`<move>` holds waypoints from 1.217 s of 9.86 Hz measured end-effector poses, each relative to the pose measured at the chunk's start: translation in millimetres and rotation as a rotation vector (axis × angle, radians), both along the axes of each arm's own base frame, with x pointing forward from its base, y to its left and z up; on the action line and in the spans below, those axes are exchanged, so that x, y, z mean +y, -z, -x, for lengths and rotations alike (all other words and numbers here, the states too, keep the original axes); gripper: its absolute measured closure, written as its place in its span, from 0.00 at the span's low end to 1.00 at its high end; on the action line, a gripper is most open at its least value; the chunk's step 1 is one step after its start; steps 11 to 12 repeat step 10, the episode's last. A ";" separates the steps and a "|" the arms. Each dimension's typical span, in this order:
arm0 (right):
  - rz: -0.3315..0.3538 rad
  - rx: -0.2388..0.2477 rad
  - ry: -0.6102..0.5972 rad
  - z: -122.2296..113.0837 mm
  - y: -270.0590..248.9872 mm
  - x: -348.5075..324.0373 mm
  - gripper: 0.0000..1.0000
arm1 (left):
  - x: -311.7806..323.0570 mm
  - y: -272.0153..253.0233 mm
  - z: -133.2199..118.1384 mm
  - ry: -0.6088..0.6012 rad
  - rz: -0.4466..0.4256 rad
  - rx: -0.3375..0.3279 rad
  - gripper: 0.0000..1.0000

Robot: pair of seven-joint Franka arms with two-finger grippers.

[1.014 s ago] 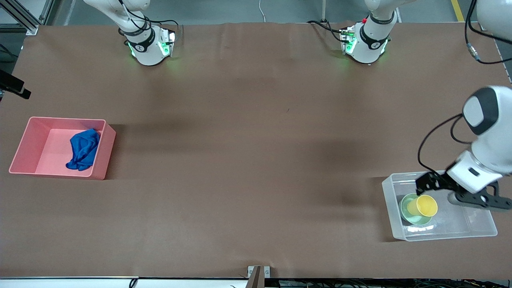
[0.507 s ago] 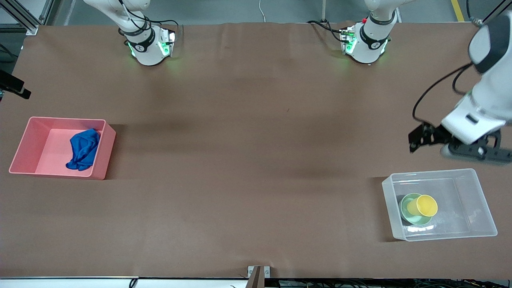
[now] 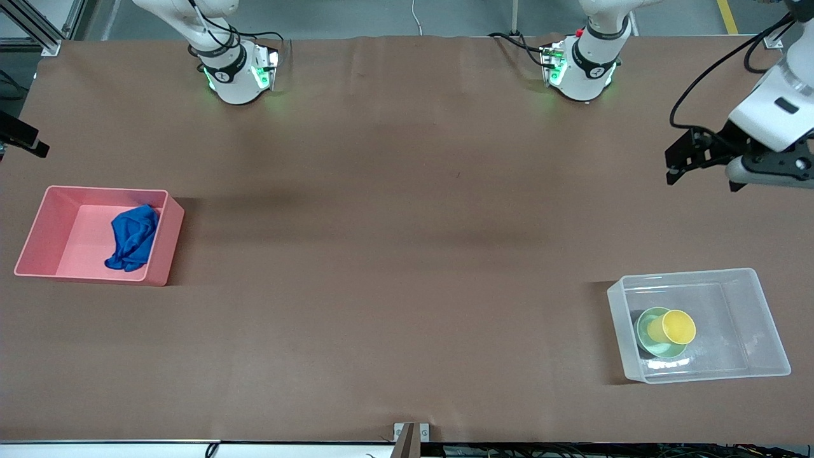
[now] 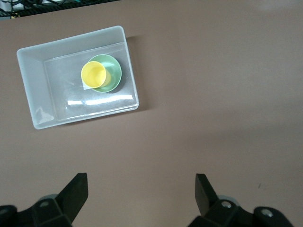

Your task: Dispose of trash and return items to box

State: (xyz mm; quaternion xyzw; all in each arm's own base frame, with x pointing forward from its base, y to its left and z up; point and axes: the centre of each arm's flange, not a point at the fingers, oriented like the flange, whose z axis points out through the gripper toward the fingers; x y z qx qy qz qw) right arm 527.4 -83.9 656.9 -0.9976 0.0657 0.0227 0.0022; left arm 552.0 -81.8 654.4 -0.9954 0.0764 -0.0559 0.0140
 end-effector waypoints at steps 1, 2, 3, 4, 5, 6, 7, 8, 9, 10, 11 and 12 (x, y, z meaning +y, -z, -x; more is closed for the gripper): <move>0.000 0.000 0.000 0.0 0.0 0.0 0.00 | 1.5 -12.8 8.1 -0.002 -0.001 -0.012 0.00; 0.000 0.000 0.000 0.0 0.0 0.0 0.00 | 2.9 -22.8 17.5 -0.004 -0.002 -0.010 0.00; 0.000 0.000 0.000 0.0 0.0 0.0 0.00 | 4.2 -27.6 26.1 -0.005 -0.005 0.010 0.00; 0.000 0.000 0.000 0.0 0.0 0.0 0.00 | 4.3 -28.2 30.4 -0.006 -0.008 0.027 0.00; 0.000 0.000 0.000 0.0 0.0 0.0 0.00 | 5.6 -26.2 31.3 -0.011 -0.009 0.042 0.00; 0.000 0.000 0.000 0.0 0.0 0.0 0.00 | 7.4 -23.9 31.4 -0.016 -0.008 0.052 0.00; 0.000 0.000 0.000 0.0 0.0 0.0 0.00 | 7.8 -21.8 31.0 -0.022 -0.003 0.059 0.00; 0.000 0.000 0.000 0.0 0.0 0.0 0.00 | 7.3 -19.7 30.6 -0.031 0.002 0.065 0.00; 0.000 0.000 0.000 0.0 0.0 0.0 0.00 | 7.0 -18.2 30.2 -0.035 0.004 0.068 0.00; 0.000 0.000 0.000 0.0 0.0 0.0 0.00 | 7.0 -17.4 30.0 -0.036 0.007 0.070 0.00; 0.000 0.000 0.000 0.0 0.0 0.0 0.00 | 7.0 -17.4 30.0 -0.036 0.007 0.070 0.00; 0.000 0.000 0.000 0.0 0.0 0.0 0.00 | 7.0 -17.4 30.0 -0.036 0.007 0.070 0.00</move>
